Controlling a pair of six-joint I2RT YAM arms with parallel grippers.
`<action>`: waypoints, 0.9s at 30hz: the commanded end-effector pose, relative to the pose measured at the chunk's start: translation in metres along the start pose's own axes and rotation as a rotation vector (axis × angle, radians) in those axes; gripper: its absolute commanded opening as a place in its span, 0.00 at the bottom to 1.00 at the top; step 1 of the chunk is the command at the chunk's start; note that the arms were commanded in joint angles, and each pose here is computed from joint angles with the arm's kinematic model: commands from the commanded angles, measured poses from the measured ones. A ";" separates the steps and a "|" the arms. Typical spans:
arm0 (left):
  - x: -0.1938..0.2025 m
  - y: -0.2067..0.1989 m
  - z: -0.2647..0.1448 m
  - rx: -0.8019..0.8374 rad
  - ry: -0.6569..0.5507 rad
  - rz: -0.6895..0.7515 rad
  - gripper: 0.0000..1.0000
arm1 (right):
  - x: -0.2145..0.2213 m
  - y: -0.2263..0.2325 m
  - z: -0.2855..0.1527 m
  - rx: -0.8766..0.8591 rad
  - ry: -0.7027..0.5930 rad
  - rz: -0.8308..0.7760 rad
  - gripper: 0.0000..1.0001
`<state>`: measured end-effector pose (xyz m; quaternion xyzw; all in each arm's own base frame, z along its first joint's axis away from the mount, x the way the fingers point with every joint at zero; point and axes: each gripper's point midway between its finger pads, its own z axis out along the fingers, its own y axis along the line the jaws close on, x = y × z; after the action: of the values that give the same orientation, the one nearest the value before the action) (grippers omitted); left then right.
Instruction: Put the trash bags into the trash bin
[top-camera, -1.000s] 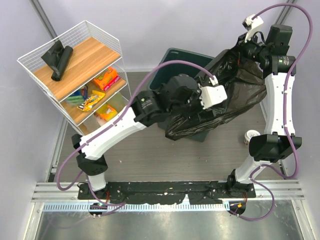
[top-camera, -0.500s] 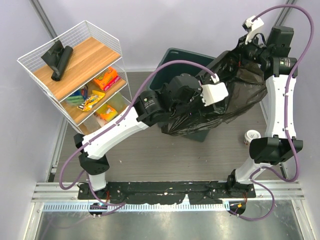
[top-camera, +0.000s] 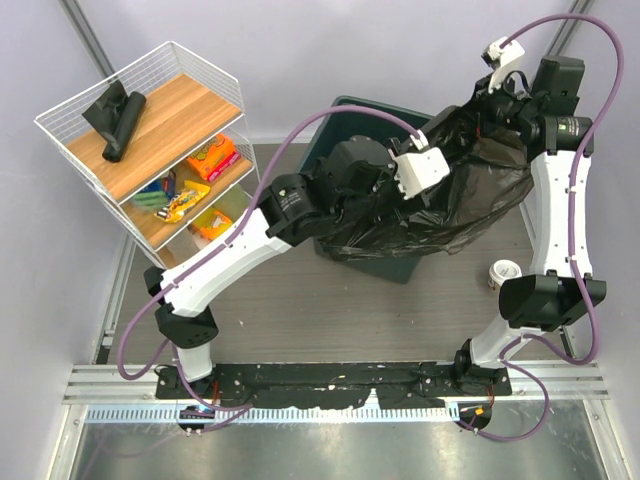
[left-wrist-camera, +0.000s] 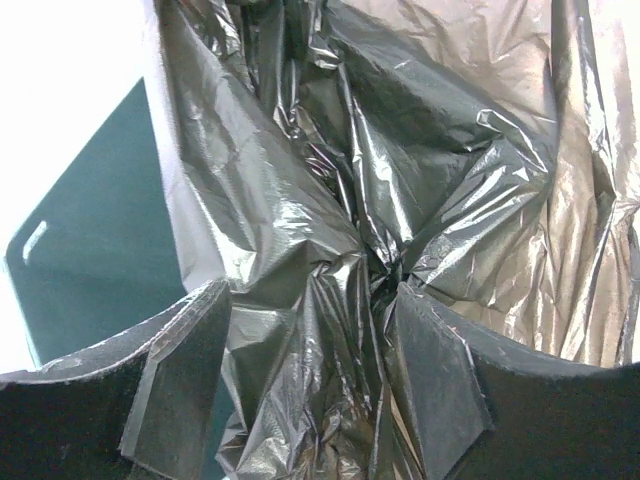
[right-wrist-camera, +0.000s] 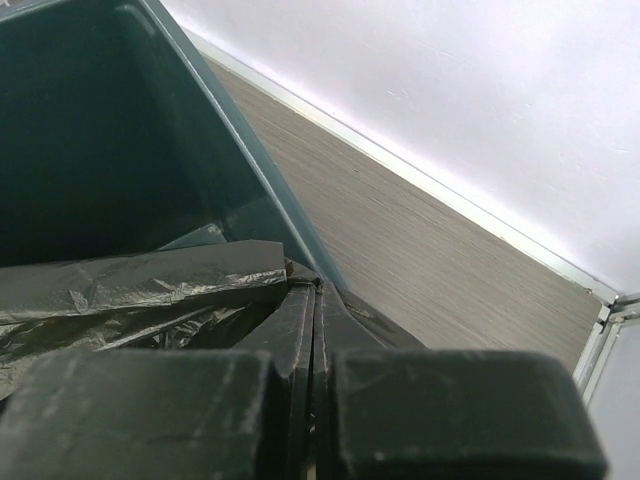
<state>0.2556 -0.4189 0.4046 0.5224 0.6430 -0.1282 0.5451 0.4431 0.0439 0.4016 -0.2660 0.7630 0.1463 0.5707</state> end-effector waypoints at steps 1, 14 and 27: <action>-0.043 0.014 -0.032 0.017 -0.162 -0.078 0.75 | -0.023 0.009 -0.020 0.022 -0.051 -0.067 0.01; -0.045 0.015 -0.028 0.012 -0.166 -0.061 0.84 | -0.024 0.010 -0.022 0.025 -0.053 -0.074 0.01; -0.027 0.021 -0.007 -0.048 -0.105 0.010 0.74 | -0.024 0.012 -0.024 0.022 -0.050 -0.083 0.01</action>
<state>0.2588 -0.4191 0.4258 0.5159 0.6242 -0.1441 0.5687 0.4348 0.0438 0.4073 -0.2755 0.7585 0.1357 0.5747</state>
